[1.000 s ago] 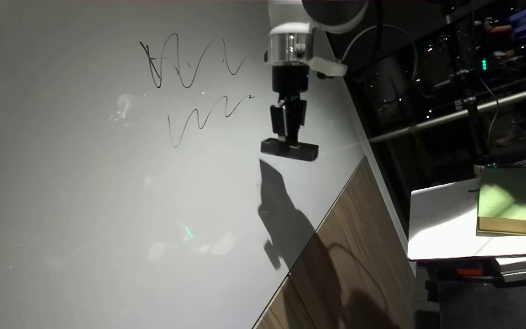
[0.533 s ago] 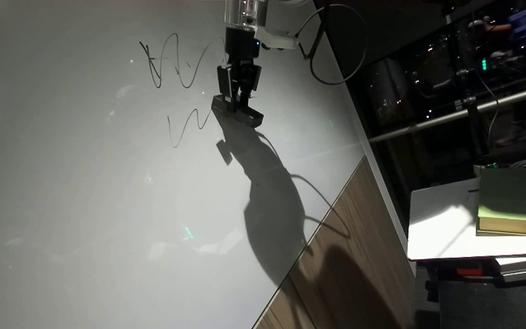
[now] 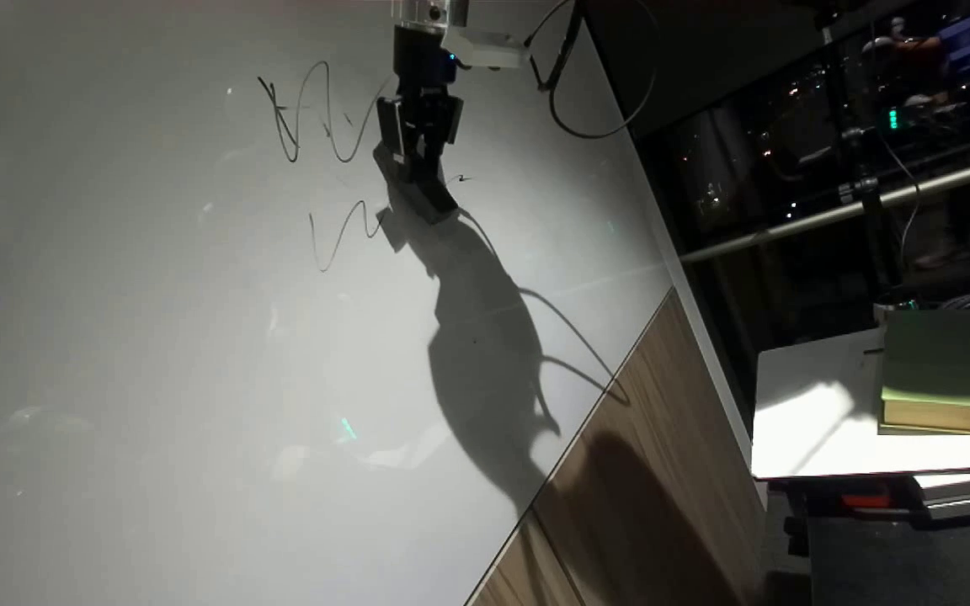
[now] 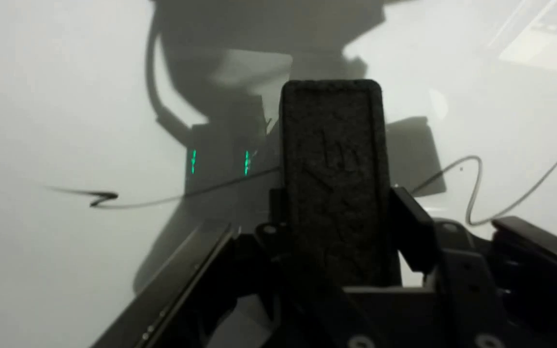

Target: Use the eraser to wipe the whiteboard.

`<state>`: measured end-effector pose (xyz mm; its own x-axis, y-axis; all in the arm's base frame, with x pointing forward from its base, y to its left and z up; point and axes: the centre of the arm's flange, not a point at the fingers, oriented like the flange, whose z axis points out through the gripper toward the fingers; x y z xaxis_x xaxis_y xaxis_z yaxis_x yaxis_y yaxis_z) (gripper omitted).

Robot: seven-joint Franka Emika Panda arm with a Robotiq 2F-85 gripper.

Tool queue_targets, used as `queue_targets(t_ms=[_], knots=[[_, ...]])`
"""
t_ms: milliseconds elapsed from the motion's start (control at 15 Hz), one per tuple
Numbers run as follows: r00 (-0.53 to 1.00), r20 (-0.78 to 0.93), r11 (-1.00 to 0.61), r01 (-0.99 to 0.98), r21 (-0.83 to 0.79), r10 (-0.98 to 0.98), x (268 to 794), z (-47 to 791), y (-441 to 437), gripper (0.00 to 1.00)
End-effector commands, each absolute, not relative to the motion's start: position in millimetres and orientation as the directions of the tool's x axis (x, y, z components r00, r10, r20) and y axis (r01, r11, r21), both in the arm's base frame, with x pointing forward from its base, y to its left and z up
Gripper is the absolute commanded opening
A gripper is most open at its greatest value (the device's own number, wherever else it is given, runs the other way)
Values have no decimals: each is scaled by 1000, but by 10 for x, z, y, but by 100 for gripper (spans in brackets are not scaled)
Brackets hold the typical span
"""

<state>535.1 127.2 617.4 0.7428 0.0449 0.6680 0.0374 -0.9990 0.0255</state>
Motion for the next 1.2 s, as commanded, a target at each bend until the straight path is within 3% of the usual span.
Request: queue_targets(t_ms=[0, 400, 1133], knots=[[676, 737, -999, -6, 35, 21, 5676, 6843, 1115, 29], [654, 756, -994, -101, 42, -34, 5872, 7436, 649, 29], [708, 701, -966, -227, 121, -78, 5968, 6774, -96, 29]])
